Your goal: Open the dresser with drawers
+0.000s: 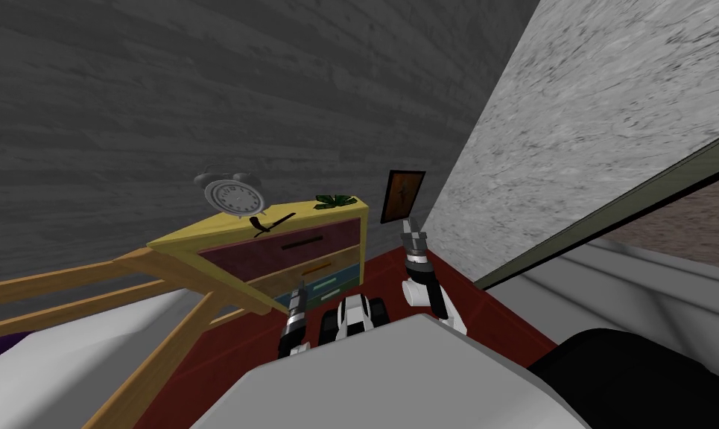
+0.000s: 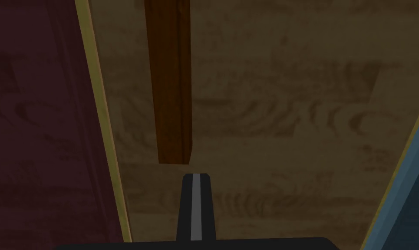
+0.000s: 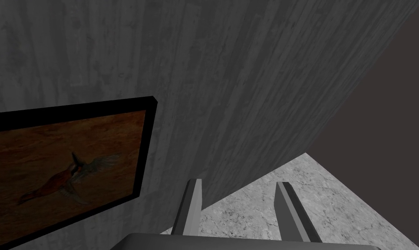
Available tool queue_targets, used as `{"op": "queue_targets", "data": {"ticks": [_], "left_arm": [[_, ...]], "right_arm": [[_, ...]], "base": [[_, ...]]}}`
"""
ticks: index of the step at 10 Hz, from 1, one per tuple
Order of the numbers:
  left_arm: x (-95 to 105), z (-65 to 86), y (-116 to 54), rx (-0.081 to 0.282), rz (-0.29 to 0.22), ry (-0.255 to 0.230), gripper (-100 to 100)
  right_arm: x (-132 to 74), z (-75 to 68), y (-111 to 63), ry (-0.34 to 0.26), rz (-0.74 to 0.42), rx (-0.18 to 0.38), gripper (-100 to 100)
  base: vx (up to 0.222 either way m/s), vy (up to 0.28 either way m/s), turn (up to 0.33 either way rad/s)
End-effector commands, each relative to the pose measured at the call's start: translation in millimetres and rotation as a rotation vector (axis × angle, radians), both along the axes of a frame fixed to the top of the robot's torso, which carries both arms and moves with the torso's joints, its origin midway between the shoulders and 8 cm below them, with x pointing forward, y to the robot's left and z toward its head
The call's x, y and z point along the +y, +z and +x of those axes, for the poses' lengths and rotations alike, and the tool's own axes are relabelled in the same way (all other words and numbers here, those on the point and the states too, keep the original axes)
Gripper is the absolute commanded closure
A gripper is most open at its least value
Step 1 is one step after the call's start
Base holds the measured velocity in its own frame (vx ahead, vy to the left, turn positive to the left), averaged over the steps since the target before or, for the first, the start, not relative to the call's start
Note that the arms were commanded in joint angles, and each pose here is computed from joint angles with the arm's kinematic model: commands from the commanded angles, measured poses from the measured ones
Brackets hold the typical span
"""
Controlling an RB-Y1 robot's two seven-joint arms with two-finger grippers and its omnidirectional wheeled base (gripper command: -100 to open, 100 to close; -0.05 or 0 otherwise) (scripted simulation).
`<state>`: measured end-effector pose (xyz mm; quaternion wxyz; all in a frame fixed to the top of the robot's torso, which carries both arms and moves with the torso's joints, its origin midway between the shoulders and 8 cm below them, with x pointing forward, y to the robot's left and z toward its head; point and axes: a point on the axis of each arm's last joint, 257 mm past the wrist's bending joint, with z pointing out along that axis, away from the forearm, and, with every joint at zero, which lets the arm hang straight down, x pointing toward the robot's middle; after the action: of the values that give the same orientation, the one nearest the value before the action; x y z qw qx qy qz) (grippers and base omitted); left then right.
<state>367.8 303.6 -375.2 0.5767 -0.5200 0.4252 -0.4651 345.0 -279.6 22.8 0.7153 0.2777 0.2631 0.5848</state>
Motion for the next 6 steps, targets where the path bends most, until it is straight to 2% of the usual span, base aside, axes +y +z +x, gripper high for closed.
{"op": "queue_targets", "data": {"ticks": [1, 2, 3, 4, 6], "left_arm": [[-0.7, 3.5, 4.0, -0.001, 0.000, -0.005, 100], [-1.0, 5.0, 6.0, -0.002, 0.000, -0.007, 100], [-1.0, 4.3, 5.1, -0.002, 0.000, -0.006, 100], [13.8, 3.7, 6.6, 0.005, 0.041, -0.016, -100], [33.4, 3.6, 9.2, 0.015, 0.095, -0.030, -100]], "right_arm": [[0.0, 0.0, 0.0, 0.000, 0.000, 0.000, 0], [0.0, 0.0, 0.0, 0.000, 0.000, 0.000, 0], [0.0, 0.0, 0.0, 0.000, 0.000, 0.000, 0], [0.0, 0.0, -0.1, 0.000, 0.000, 0.000, 0], [-0.1, -0.1, -0.1, 0.000, 0.000, 0.000, 0]], "base": [[-0.206, -0.047, 0.017], [-0.211, -0.044, 0.024], [-0.096, -0.021, 0.005], [-0.021, -0.006, -0.003], [0.011, 0.003, 0.002]]}}
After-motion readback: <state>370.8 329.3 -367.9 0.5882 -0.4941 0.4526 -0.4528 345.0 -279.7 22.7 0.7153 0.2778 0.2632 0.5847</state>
